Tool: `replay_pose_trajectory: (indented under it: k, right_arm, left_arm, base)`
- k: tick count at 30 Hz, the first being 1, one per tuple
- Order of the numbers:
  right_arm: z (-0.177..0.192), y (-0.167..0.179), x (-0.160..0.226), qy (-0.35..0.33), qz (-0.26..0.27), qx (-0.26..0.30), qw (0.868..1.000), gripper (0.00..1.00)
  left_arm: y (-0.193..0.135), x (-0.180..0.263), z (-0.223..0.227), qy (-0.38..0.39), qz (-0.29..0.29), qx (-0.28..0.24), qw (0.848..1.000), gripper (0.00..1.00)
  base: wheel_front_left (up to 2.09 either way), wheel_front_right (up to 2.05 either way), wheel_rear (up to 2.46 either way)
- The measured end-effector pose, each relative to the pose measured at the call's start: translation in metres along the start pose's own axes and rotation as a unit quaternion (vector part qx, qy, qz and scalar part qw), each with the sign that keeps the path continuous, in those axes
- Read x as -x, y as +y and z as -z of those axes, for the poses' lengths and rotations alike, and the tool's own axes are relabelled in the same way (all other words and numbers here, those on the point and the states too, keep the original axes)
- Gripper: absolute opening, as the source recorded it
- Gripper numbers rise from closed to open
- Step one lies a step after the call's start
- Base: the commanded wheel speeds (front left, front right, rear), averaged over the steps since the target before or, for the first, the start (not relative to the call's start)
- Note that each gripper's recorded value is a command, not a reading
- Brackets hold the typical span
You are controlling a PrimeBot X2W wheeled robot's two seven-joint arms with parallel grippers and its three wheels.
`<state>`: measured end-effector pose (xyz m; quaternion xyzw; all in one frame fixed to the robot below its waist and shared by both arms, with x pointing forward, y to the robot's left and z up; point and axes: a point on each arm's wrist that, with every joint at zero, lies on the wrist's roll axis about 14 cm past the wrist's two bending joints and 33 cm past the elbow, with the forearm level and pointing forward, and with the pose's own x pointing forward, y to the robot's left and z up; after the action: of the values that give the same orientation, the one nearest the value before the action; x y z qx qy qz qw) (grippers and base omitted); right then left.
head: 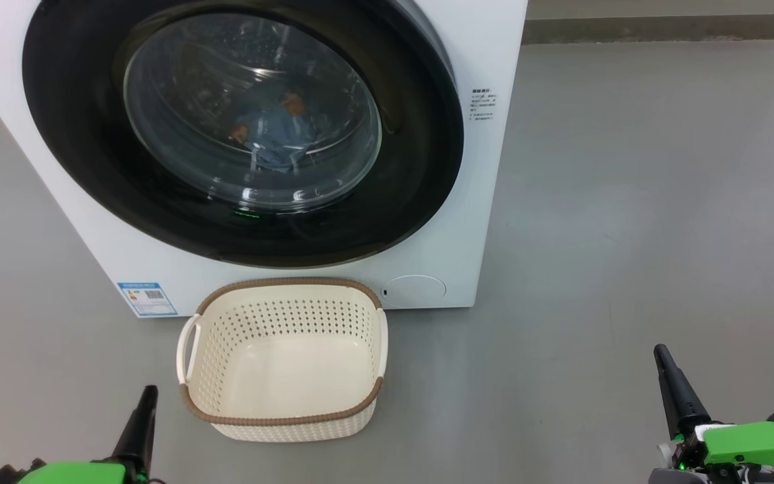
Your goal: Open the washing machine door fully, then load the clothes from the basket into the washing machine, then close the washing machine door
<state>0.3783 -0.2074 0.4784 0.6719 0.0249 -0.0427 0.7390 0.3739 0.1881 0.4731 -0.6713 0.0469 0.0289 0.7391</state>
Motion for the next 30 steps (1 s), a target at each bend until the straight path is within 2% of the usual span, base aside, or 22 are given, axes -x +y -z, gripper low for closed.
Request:
replay_pose_trajectory:
  k: [8, 30]
  right_arm:
    - [-0.0016, 0.0074, -0.0003, -0.001, -0.014, -0.045, 0.999, 0.0]
    - [-0.0013, 0.0078, -0.0003, 0.0, -0.015, -0.05, 0.999, 0.0]
  left_arm:
    - [-0.0071, -0.002, 0.0006, 0.003, 0.013, 0.049, 0.999, 0.0]
    - [-0.0073, -0.002, 0.0001, 0.002, 0.013, 0.05, 0.999, 0.0]
  base:
    - [0.0, 0.0, 0.0]
    - [0.0, 0.0, 0.0]
